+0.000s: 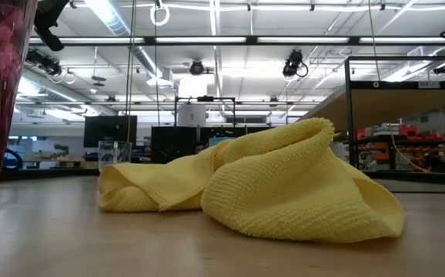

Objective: Stack small to large cups/mugs on shelf
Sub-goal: Move the blue mug to the bottom right of the table

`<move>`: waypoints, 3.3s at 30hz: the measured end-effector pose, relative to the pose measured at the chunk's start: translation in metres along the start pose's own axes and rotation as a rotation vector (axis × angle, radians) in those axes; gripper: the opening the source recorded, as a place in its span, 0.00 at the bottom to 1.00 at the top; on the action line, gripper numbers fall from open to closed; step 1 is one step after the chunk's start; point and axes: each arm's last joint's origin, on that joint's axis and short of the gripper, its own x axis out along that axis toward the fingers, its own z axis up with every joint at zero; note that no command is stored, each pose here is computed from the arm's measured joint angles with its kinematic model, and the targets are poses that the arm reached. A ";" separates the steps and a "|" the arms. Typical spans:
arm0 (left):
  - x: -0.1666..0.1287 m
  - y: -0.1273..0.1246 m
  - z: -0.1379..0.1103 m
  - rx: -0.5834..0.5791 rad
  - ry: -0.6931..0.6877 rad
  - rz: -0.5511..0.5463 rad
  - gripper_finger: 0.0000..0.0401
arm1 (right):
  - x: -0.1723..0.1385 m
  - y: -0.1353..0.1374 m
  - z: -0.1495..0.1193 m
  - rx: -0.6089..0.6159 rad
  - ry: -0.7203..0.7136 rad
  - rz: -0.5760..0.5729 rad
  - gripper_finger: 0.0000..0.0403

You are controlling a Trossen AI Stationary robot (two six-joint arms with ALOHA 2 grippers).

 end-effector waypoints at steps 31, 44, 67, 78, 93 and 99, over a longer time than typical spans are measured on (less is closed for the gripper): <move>0.000 0.002 -0.007 -0.030 0.067 0.016 0.43 | -0.012 -0.064 -0.056 0.118 0.103 -0.146 0.20; 0.000 0.002 -0.010 -0.017 0.092 0.023 0.43 | 0.007 0.025 -0.063 -0.038 0.292 0.219 0.17; -0.001 0.003 -0.013 -0.031 0.120 0.032 0.43 | -0.027 0.069 -0.082 -0.048 0.011 0.931 0.16; -0.001 0.004 -0.014 -0.026 0.125 0.043 0.43 | -0.029 0.019 -0.164 0.195 -0.153 0.866 0.16; -0.001 0.006 -0.017 -0.047 0.133 0.112 0.43 | 0.006 -0.020 -0.228 0.178 -0.215 0.512 0.16; -0.002 0.006 -0.017 -0.050 0.136 0.113 0.43 | 0.031 -0.032 -0.236 0.163 -0.191 0.375 0.16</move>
